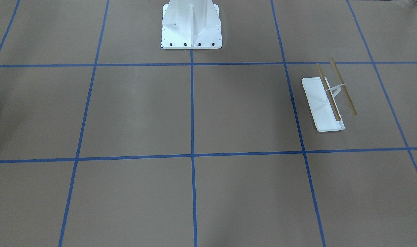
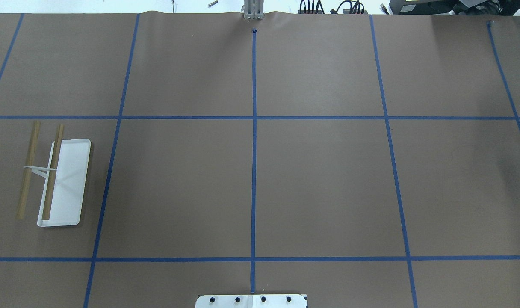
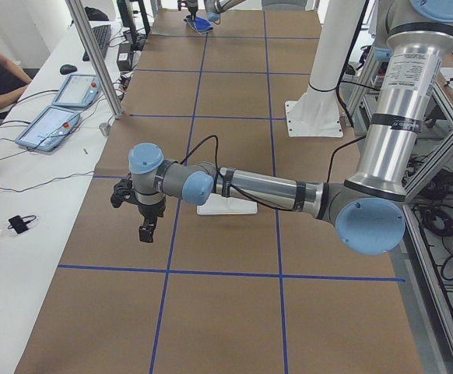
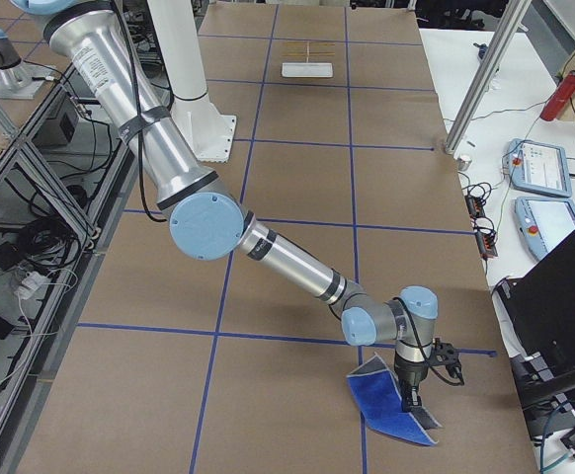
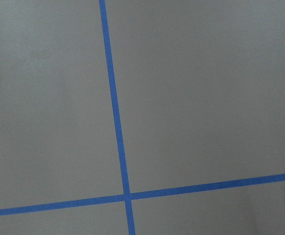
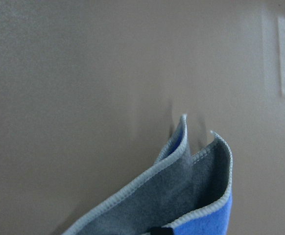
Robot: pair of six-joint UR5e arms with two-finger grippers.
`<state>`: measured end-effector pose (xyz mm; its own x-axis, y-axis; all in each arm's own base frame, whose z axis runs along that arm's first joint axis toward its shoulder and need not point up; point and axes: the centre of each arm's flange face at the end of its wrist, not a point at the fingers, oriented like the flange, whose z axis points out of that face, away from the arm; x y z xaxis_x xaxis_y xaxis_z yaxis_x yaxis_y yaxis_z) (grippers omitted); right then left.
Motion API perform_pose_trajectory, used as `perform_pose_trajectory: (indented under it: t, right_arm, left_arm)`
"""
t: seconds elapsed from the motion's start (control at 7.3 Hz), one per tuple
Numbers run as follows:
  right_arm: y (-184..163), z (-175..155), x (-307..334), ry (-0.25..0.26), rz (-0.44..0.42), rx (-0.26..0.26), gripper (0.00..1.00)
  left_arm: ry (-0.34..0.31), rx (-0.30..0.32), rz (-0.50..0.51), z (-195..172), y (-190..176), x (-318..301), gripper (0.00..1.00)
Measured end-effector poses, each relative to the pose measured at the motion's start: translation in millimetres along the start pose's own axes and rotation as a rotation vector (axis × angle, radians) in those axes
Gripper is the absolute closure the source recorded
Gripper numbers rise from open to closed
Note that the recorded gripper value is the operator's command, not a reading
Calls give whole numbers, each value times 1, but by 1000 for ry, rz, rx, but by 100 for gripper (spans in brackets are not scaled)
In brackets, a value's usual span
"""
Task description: Hang towel on rack
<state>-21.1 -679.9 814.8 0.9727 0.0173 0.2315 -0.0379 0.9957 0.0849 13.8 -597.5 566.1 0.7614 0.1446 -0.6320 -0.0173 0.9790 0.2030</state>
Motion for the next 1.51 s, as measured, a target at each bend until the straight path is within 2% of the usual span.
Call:
perform_pose_trajectory:
  t: [0.27,0.41,0.55,0.82,0.96,1.23,1.51]
  right_arm:
    - [-2,-1,-1,-3,0,2,100]
    - [-3,-3,-1,-10,3,3,90]
    - [-5,-6,0,-27,23,3,70]
    - [-12,-15,0,-76,120,6,42]
    - [-14,-16,0,-87,149,13,32]
    - [-12,-15,1,-91,179,24,24]
    - [-9,-12,2,-81,184,25,22]
  left_arm:
    - [0,0,-1,0,0,0,2]
    - [0,0,-1,0,-1,0,2]
    - [0,0,-1,0,-2,0,2]
    - [0,2,0,-1,-3,1,2]
    - [0,2,0,-1,-4,1,2]
    - [0,2,0,-1,-4,1,2]
    - [1,4,-8,-1,-4,2,2]
